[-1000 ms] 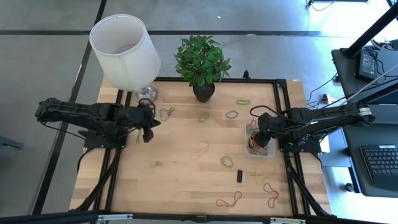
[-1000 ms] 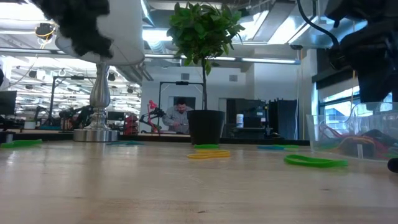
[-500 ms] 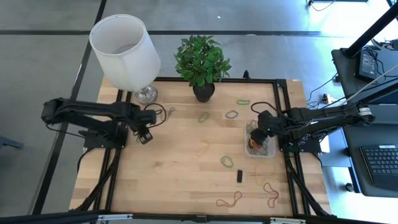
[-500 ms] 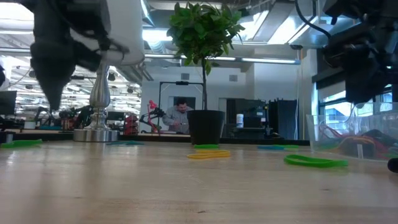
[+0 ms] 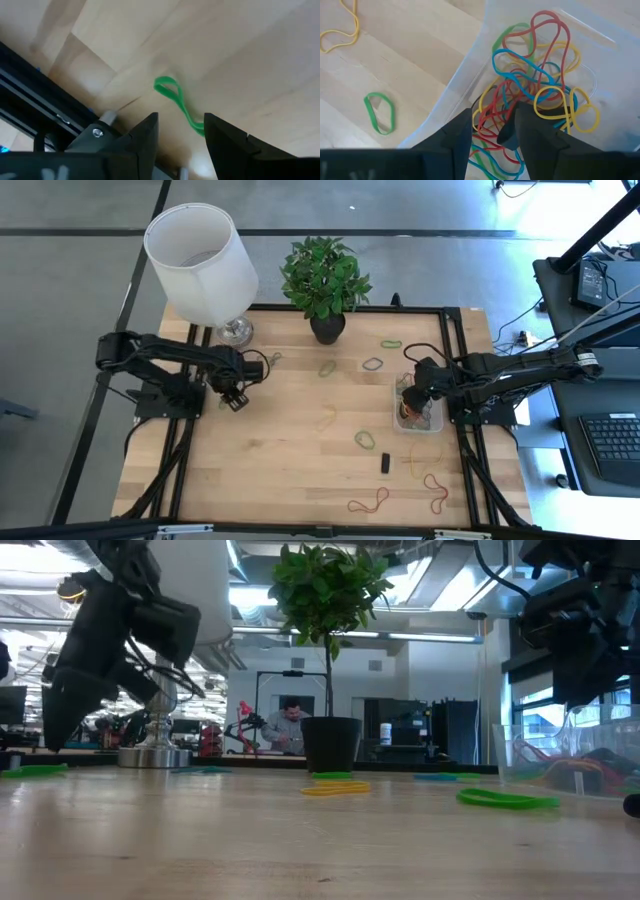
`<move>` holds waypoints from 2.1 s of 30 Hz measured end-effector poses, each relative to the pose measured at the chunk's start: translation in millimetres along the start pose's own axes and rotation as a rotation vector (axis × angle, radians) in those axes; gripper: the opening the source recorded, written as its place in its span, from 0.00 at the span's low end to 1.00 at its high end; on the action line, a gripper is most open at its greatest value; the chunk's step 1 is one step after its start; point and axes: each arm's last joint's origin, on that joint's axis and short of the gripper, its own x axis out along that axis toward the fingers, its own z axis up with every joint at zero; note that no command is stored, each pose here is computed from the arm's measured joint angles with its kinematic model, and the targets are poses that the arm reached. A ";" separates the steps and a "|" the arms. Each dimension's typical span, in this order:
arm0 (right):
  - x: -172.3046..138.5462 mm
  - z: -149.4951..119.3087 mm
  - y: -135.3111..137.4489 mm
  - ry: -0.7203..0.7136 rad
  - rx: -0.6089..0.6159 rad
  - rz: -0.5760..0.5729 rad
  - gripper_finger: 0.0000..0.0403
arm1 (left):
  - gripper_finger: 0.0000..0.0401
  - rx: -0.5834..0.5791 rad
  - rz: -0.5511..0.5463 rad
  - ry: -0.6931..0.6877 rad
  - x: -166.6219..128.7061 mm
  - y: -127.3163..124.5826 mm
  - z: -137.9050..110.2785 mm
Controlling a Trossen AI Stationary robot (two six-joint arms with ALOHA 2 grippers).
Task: Pick and place rubber bands into bin
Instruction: Put the green rubber band into the transparent bin
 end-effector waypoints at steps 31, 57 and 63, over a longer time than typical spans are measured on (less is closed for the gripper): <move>-1.1 9.2 16.9 -0.116 -0.031 0.167 0.38 | 0.01 0.084 -0.282 -0.289 -25.6 -35.4 36.5; -5.6 55.9 111.8 -0.843 -0.515 0.752 0.38 | 0.01 0.652 -0.503 -1.375 -181.1 -95.6 59.1; 2.1 64.3 131.2 -0.873 -0.574 0.728 0.38 | 0.01 0.678 -0.515 -1.416 -184.6 -102.2 53.1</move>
